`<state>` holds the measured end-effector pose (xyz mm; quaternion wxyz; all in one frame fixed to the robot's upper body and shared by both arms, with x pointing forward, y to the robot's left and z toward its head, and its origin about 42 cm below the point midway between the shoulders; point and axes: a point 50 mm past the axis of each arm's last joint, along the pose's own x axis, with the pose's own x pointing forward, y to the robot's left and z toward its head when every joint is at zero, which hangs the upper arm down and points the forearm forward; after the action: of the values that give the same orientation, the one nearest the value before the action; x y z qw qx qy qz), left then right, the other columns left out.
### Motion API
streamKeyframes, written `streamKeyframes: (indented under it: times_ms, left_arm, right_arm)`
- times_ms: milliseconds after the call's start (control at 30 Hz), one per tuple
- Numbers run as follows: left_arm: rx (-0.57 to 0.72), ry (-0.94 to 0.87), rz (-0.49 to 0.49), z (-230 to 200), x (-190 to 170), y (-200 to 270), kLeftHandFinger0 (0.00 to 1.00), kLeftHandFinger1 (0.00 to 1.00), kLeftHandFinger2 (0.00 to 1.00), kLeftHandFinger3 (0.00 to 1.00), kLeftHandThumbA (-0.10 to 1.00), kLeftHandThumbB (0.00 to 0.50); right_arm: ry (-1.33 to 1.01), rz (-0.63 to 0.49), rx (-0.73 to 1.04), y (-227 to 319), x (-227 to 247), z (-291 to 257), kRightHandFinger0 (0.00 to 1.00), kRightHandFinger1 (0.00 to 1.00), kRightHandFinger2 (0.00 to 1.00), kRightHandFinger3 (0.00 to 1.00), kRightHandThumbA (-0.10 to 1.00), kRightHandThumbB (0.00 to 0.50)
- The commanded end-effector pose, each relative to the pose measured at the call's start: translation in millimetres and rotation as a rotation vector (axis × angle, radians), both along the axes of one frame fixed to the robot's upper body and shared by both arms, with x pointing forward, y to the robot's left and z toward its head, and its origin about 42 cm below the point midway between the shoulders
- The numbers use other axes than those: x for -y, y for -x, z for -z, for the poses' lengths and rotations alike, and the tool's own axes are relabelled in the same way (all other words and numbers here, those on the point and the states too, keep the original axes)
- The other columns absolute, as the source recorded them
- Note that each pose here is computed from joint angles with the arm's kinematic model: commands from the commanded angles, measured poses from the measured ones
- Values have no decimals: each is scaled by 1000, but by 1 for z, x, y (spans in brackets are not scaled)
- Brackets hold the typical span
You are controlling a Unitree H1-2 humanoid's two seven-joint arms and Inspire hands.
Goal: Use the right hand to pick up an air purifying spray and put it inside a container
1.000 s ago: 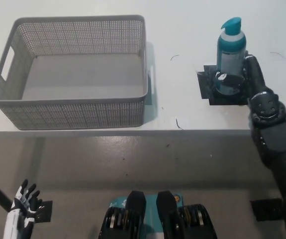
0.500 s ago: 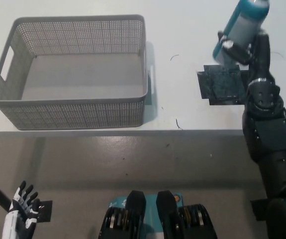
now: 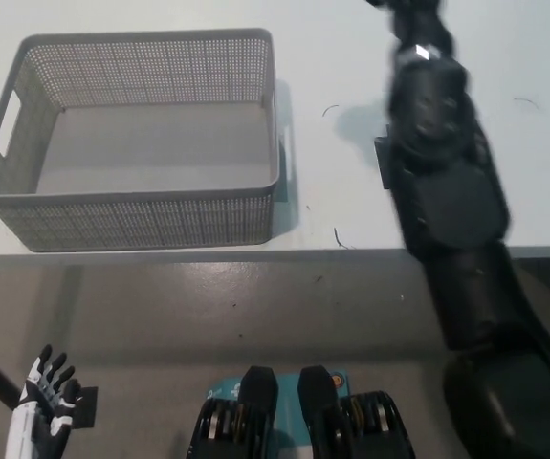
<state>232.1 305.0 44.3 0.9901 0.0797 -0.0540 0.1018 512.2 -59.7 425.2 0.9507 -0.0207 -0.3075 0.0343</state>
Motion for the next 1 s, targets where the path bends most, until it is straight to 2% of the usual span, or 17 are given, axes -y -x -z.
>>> streamKeyframes:
  times_ms: [0, 100, 200, 300, 333, 467, 533, 633, 700, 767, 800, 833, 867, 900, 933, 967]
  left_arm:
    - [83, -16, -6, -14, -2, -6, 859, 906, 956, 1000, 781, 230]
    - [82, -23, 1, -15, -3, -10, 858, 909, 960, 1000, 792, 233]
    - [83, -27, 9, -17, -1, -10, 862, 919, 969, 1000, 826, 289]
    - [76, -14, 12, -18, 3, -12, 869, 930, 978, 1000, 818, 311]
    - [75, -2, 10, -18, 4, -13, 878, 935, 979, 1000, 805, 306]
    - [82, -22, 8, -18, 5, -11, 853, 916, 958, 1000, 802, 296]
    - [84, -28, 14, -18, 4, -10, 850, 916, 960, 1000, 797, 261]
    - [95, -32, 23, -18, 4, -10, 845, 915, 974, 1000, 786, 221]
    - [95, -31, 23, -18, 4, -10, 843, 914, 971, 1000, 789, 216]
    - [98, -30, 20, -19, 4, -11, 837, 910, 959, 1000, 805, 225]
    - [98, -29, 21, -19, 4, -11, 837, 910, 959, 1000, 805, 221]
    - [96, -31, 24, -19, 4, -11, 838, 914, 960, 1000, 804, 214]
    - [92, -37, 28, -18, 2, -9, 840, 916, 960, 1000, 794, 203]
    - [92, -39, 29, -18, 2, -9, 841, 917, 960, 1000, 787, 202]
    - [92, -36, 25, -18, 2, -9, 842, 917, 956, 1000, 770, 211]
    - [92, -31, 20, -18, 3, -9, 842, 911, 949, 1000, 734, 197]
  right_arm:
    - [32, -130, 126, 21, -54, -58, 232, 231, 375, 386, -100, 383]
    - [62, -155, 104, 15, -67, -48, 264, 257, 381, 392, -100, 371]
    - [115, -170, 60, 7, -80, -28, 268, 262, 395, 408, -100, 363]
    - [143, -177, 20, 0, -87, -12, 258, 255, 388, 408, -100, 370]
    - [169, -167, -19, -4, -91, 2, 262, 269, 388, 406, -100, 391]
    - [222, -138, -69, -12, -91, 37, 162, 235, 365, 385, -100, 415]
    - [230, -133, -101, -15, -89, 50, 189, 239, 351, 386, -100, 411]
    - [244, -117, -190, -20, -82, 79, 273, 281, 383, 418, -100, 380]
    - [234, -125, -217, -21, -78, 89, 286, 294, 395, 424, -100, 372]
    - [223, -131, -226, -21, -72, 104, 250, 292, 402, 424, -100, 383]
    - [238, -125, -222, -22, -71, 107, 287, 338, 429, 443, -100, 389]
    - [285, -116, -218, -22, -70, 111, 483, 582, 655, 654, -9, 425]
    - [301, -127, -244, -22, -68, 117, 648, 830, 988, 956, 98, 467]
    - [292, -147, -275, -22, -68, 121, 687, 894, 1000, 1000, 113, 483]
    - [327, -173, -316, -23, -68, 122, 1000, 1000, 1000, 1000, 310, 499]
    - [370, -186, -325, -24, -66, 124, 1000, 1000, 1000, 1000, 394, 500]
